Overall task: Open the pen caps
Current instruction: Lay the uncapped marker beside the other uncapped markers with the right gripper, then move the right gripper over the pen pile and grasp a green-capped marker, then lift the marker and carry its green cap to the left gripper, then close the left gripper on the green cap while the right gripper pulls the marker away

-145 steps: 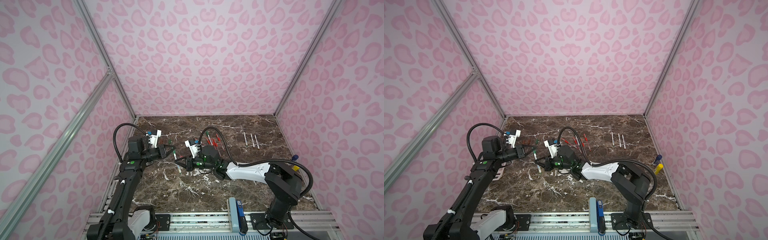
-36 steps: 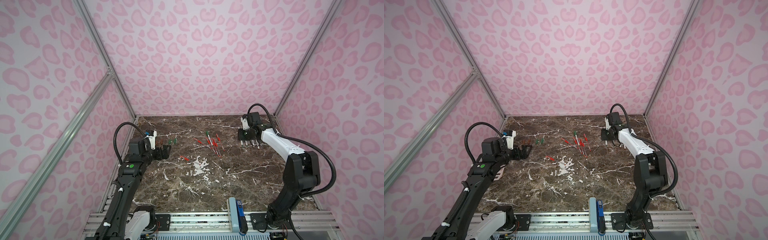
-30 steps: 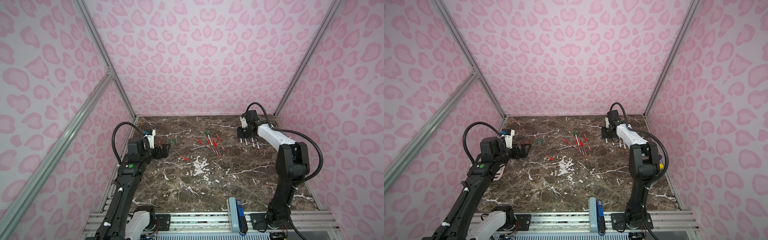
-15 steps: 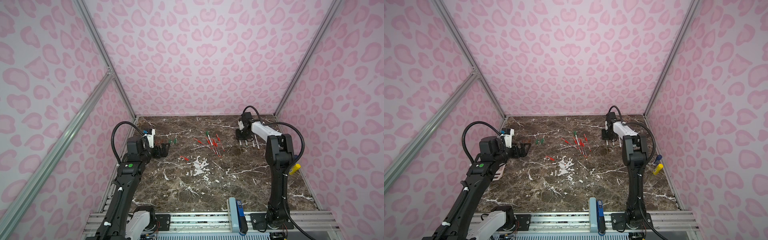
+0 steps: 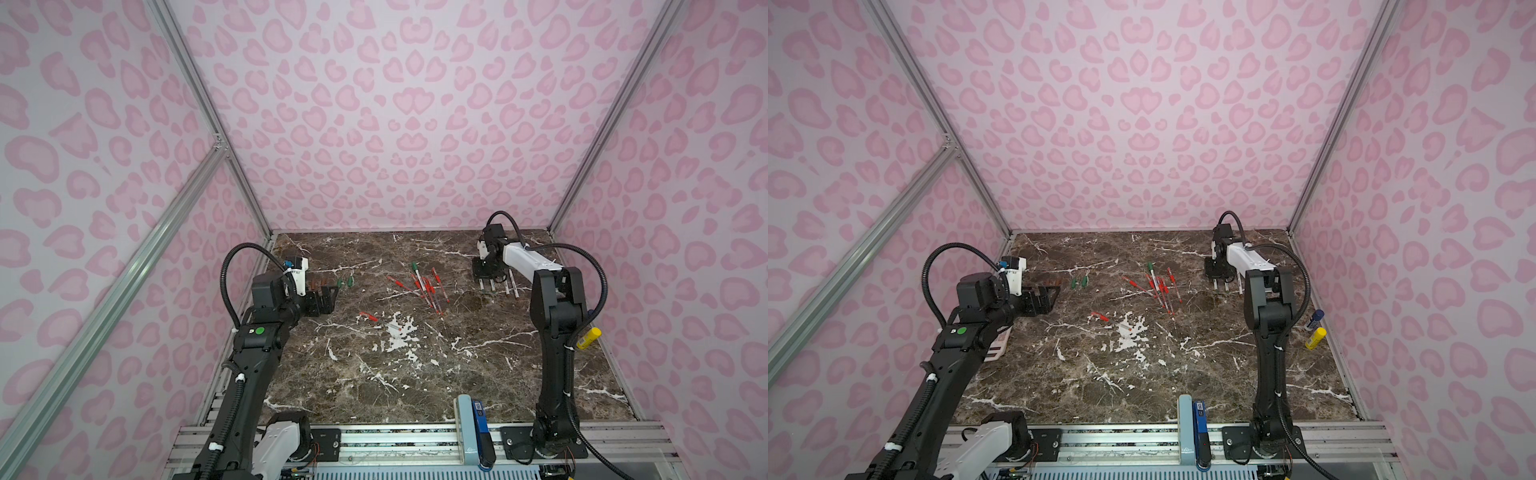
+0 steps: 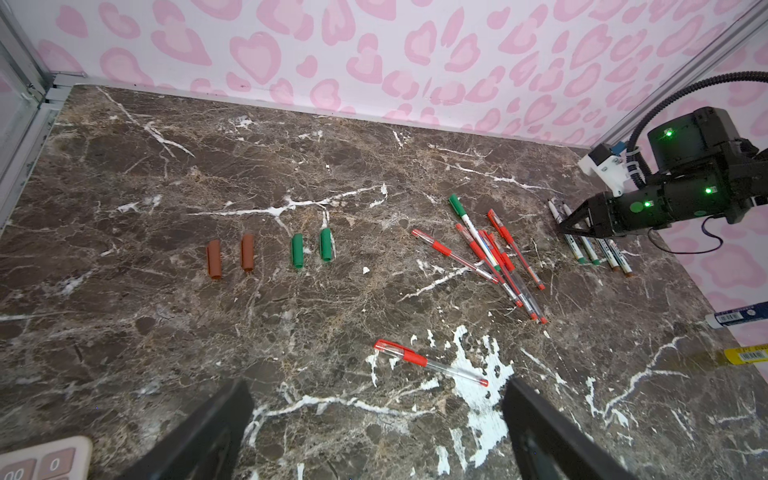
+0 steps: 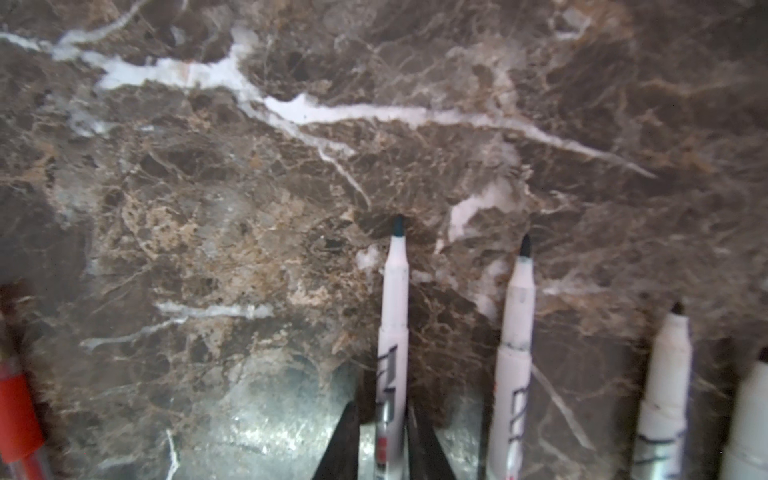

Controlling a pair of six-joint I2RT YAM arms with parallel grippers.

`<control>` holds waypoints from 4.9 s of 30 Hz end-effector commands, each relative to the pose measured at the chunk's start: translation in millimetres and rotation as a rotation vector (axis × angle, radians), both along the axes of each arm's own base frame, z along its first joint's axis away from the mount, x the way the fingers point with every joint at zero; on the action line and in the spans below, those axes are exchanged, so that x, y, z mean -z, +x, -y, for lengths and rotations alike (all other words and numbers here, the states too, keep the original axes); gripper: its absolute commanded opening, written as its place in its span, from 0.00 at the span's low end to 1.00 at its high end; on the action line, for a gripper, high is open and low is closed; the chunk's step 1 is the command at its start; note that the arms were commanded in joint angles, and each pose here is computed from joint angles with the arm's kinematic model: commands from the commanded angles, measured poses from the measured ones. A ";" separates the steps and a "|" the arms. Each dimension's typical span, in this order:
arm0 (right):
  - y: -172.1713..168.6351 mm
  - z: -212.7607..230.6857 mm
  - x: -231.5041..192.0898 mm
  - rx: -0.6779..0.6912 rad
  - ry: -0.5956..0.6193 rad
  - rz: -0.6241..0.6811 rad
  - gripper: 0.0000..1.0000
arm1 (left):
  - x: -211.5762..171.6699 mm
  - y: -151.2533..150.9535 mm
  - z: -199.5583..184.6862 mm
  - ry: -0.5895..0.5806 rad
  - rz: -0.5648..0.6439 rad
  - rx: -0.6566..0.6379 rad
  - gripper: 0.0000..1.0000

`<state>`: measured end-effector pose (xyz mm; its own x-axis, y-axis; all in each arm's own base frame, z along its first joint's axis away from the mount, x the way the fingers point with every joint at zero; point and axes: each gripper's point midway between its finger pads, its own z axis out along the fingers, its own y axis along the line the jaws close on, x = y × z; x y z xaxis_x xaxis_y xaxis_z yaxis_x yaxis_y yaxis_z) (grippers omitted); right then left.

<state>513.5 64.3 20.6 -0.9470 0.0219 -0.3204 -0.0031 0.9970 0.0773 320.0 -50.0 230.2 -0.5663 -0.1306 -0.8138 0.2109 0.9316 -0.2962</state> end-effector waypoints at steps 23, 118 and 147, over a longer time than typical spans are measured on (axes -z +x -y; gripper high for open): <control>-20.3 -143.3 -50.3 -0.224 0.027 0.046 0.28 | -13.0 1.3 0.4 -0.013 0.046 0.009 0.98; -271.0 -400.8 -212.7 -0.645 0.958 0.334 0.02 | -35.8 -25.6 87.4 -0.446 0.015 0.461 0.50; -262.0 -416.0 -201.3 -0.667 0.939 0.336 0.16 | -34.6 -22.4 82.8 -0.461 0.007 0.425 0.04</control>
<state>250.7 474.9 220.6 -0.7333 -0.0910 -0.6738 -0.6532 0.3697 0.6608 295.4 -133.1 258.0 -0.6667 -0.2273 -0.7098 0.5154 0.5475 -0.6593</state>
